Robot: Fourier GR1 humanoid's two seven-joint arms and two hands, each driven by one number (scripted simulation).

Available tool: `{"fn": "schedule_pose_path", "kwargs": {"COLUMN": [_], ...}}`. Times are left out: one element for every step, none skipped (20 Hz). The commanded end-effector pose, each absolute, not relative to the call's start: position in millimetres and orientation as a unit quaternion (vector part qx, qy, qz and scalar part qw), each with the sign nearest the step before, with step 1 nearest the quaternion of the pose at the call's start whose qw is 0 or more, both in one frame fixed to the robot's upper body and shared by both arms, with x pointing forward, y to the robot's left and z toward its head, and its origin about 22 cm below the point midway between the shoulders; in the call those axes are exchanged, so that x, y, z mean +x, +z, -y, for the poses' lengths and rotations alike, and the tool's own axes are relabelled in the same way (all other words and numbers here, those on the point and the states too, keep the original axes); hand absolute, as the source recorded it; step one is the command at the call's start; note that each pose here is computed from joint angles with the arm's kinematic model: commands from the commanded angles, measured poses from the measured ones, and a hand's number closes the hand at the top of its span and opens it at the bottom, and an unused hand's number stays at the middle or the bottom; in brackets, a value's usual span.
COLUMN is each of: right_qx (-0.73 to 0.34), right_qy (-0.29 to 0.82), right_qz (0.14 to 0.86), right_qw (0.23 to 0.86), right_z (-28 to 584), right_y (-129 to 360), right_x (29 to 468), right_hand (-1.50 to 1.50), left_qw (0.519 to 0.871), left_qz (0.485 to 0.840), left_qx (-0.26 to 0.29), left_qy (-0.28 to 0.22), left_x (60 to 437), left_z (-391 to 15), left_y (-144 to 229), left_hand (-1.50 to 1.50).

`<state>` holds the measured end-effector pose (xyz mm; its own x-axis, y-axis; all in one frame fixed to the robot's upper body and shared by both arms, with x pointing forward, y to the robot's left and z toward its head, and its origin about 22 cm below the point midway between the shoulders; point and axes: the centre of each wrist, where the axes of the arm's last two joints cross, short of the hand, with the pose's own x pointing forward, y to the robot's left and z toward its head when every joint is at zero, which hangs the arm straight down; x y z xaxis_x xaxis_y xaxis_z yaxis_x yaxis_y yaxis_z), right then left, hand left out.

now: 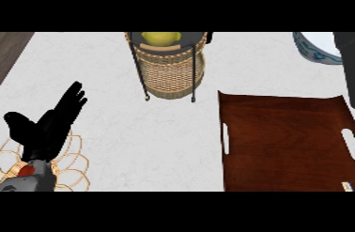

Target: Pick the lemon from the tray and place it in the tiered basket

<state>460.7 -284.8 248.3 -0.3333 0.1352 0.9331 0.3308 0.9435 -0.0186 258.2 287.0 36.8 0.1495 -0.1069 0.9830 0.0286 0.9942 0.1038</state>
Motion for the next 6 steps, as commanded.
{"fn": "schedule_pose_path", "kwargs": {"right_qx": [-0.152,-0.155,-0.149,-0.152,-0.153,-0.150], "right_qy": [-0.092,-0.091,-0.092,-0.087,-0.086,-0.076], "right_qz": [0.813,0.810,0.819,0.814,0.810,0.813], "right_qw": [0.555,0.558,0.546,0.554,0.560,0.557], "right_z": [353,353,355,364,373,384], "right_y": [273,244,257,256,257,269], "right_x": [443,444,444,440,438,431], "right_hand": [-1.50,-1.50,-1.50,-1.50,-1.50,-1.50], "left_qw": [0.753,0.755,0.753,0.756,0.756,0.752], "left_qz": [0.656,0.654,0.655,0.653,0.652,0.657], "left_qx": [0.035,0.034,0.027,0.030,0.026,0.036], "left_qy": [-0.046,-0.042,-0.048,-0.045,-0.044,-0.037], "left_x": [257,262,251,245,254,259], "left_z": [-282,-278,-285,-291,-283,-285], "left_y": [42,45,48,23,41,25], "left_hand": [0.00,0.00,0.00,0.00,0.00,0.00]}}
